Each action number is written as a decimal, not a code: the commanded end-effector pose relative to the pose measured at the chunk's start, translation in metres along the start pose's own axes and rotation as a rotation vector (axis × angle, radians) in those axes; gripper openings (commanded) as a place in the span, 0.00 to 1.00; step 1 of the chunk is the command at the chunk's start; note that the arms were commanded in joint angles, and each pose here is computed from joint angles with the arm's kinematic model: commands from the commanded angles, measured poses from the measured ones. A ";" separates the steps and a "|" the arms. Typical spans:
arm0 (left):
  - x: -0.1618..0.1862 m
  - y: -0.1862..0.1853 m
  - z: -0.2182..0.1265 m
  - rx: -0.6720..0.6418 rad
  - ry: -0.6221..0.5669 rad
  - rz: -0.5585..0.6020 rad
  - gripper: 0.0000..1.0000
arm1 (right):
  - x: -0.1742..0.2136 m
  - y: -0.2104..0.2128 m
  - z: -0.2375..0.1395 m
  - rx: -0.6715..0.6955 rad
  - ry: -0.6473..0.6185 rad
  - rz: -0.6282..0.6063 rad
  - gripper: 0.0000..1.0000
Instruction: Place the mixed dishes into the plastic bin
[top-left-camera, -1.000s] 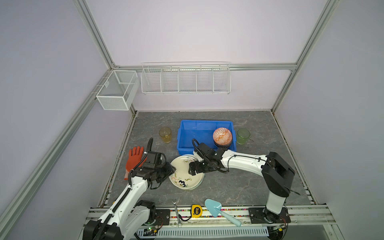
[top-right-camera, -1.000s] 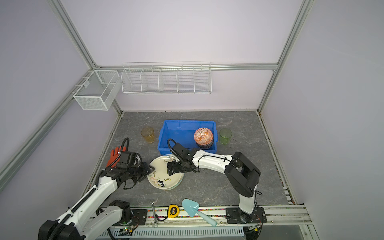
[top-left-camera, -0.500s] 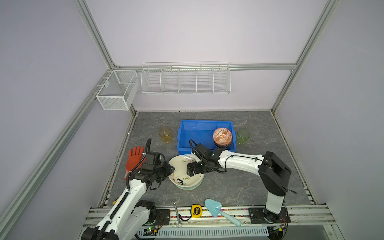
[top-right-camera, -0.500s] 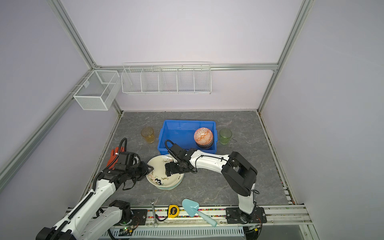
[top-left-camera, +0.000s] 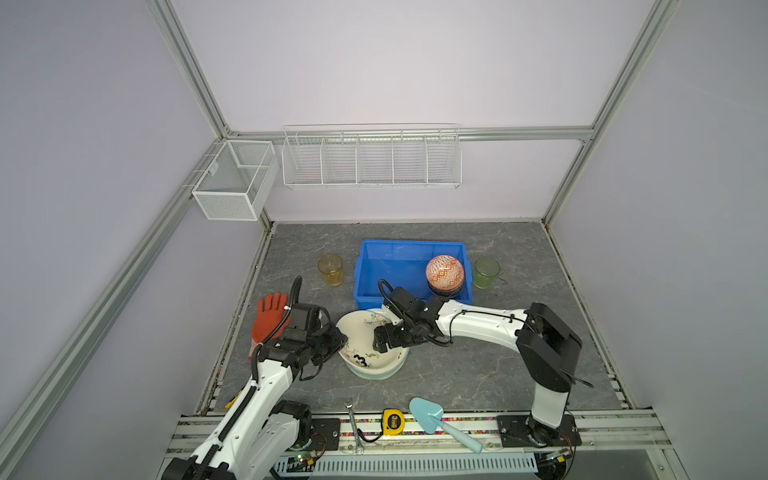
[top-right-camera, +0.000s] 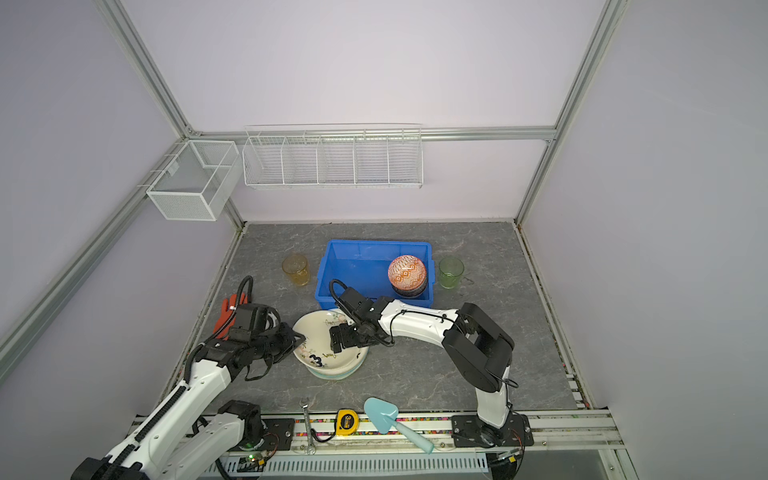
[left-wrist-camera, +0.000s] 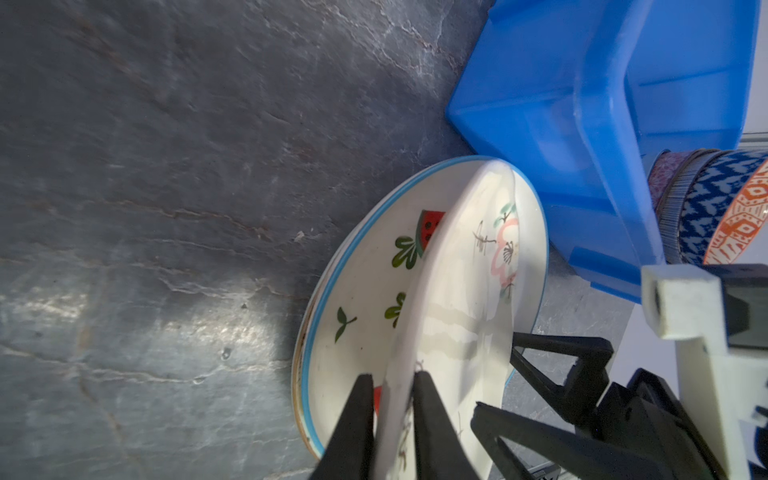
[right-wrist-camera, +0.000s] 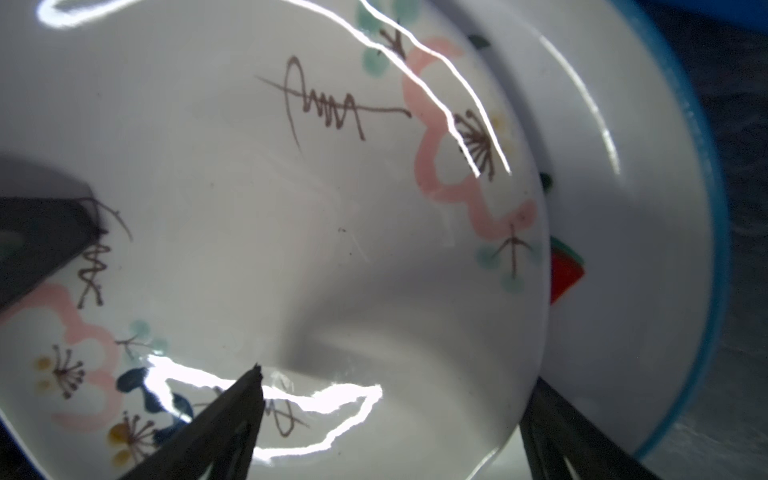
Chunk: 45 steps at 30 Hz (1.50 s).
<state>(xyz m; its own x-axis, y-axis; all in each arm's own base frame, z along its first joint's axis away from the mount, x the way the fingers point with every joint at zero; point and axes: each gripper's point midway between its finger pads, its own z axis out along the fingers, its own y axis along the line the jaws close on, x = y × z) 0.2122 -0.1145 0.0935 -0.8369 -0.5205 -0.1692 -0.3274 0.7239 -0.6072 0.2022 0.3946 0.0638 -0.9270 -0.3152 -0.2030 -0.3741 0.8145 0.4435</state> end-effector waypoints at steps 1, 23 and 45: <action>-0.003 -0.019 -0.008 0.070 -0.008 0.016 0.13 | -0.007 0.033 -0.008 -0.093 -0.020 -0.048 0.95; -0.005 -0.036 -0.034 0.142 -0.061 0.025 0.00 | -0.018 0.017 -0.075 -0.075 -0.113 -0.033 0.94; -0.012 -0.133 -0.073 0.545 -0.043 0.227 0.00 | -0.009 -0.016 -0.168 -0.294 -0.251 0.098 0.94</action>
<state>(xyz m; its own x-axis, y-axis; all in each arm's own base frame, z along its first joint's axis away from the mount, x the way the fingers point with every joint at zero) 0.2202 -0.1521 0.1722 -0.8609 -0.4420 -0.2520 -0.0669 0.5894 -0.8051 0.2169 0.3062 0.1999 -0.9271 -0.1072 -0.3591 -0.3302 0.6865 0.6478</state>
